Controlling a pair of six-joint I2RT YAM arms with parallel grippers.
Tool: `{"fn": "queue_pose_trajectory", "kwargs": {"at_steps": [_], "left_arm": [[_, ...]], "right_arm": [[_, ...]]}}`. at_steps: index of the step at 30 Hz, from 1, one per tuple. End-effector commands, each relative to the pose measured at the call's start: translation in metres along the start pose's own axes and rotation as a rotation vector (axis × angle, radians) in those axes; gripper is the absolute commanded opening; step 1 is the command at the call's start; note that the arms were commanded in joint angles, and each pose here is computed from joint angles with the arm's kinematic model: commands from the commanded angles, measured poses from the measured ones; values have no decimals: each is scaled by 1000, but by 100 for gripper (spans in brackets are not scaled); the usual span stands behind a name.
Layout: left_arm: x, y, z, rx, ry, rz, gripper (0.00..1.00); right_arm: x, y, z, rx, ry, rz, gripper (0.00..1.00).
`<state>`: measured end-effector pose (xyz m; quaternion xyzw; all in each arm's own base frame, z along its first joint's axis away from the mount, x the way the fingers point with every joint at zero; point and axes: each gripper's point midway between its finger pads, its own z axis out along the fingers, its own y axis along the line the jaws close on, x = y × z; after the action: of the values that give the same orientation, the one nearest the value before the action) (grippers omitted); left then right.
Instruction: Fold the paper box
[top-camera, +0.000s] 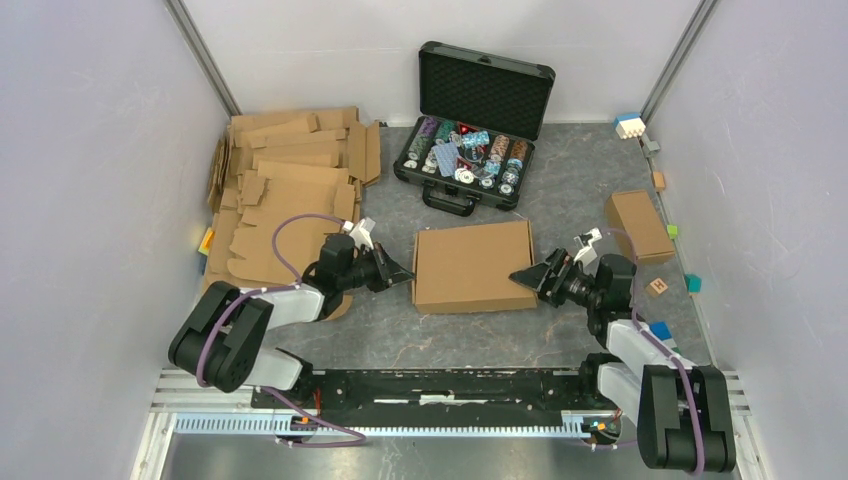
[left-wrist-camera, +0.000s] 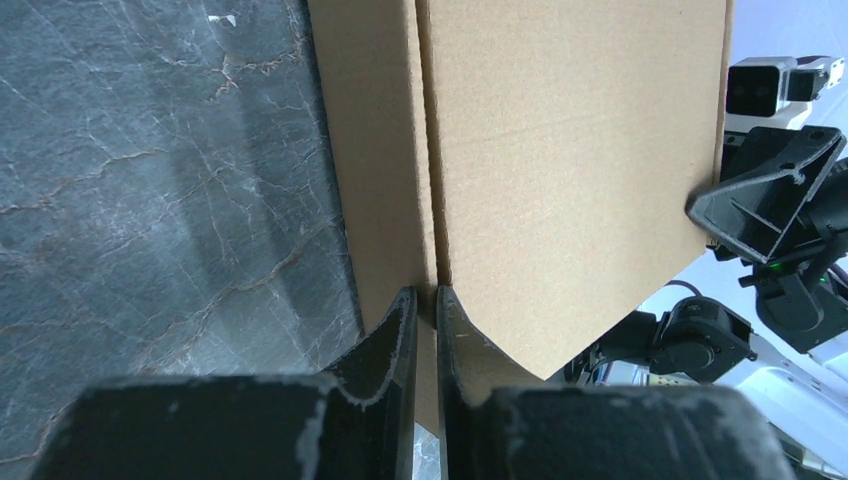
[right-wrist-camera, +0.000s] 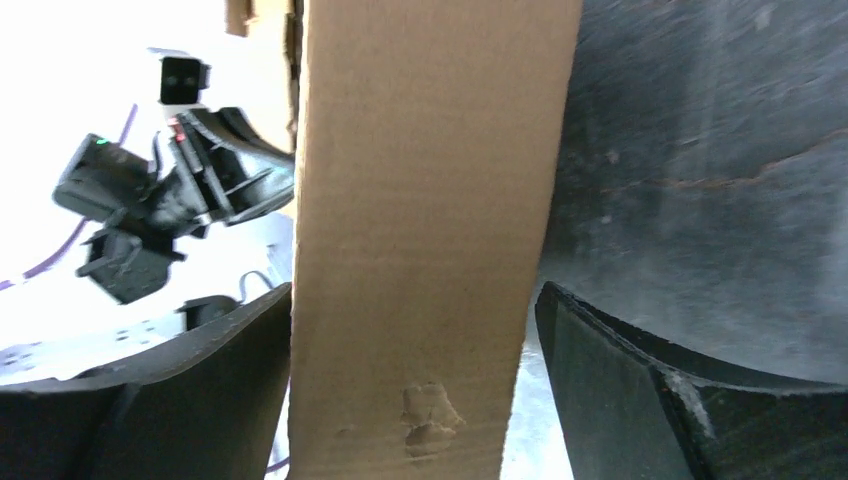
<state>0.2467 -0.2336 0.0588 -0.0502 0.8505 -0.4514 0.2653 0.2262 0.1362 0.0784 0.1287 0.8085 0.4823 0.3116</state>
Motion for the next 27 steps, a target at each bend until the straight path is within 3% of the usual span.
{"fn": "queue_pose_trajectory", "kwargs": {"at_steps": [1,5,8,11,13,19,22,27], "left_arm": [[42,62,-9,-227,122,-40,4],[37,51,-9,-192,118,-25,8],[27,34,-12,-158,111,4,21],[12,5,-18,-74,70,48,42],[1,-15,-26,-16,20,84,50],[-27,-49,-58,51,-162,221,62],[-30,-49,-66,48,-215,253,65],[-28,-48,-62,47,-183,274,66]], "right_arm": [[3,38,-6,-194,16,16,88],[-8,45,-8,-191,-25,-15,66],[-21,45,-7,-148,-69,-39,59],[-37,53,-9,-137,-126,-57,57],[-49,64,-14,-151,-160,-73,55],[-94,107,-43,-180,-309,-127,54],[-124,114,-60,-107,-464,-122,53],[-177,95,-102,-7,-901,50,47]]}}
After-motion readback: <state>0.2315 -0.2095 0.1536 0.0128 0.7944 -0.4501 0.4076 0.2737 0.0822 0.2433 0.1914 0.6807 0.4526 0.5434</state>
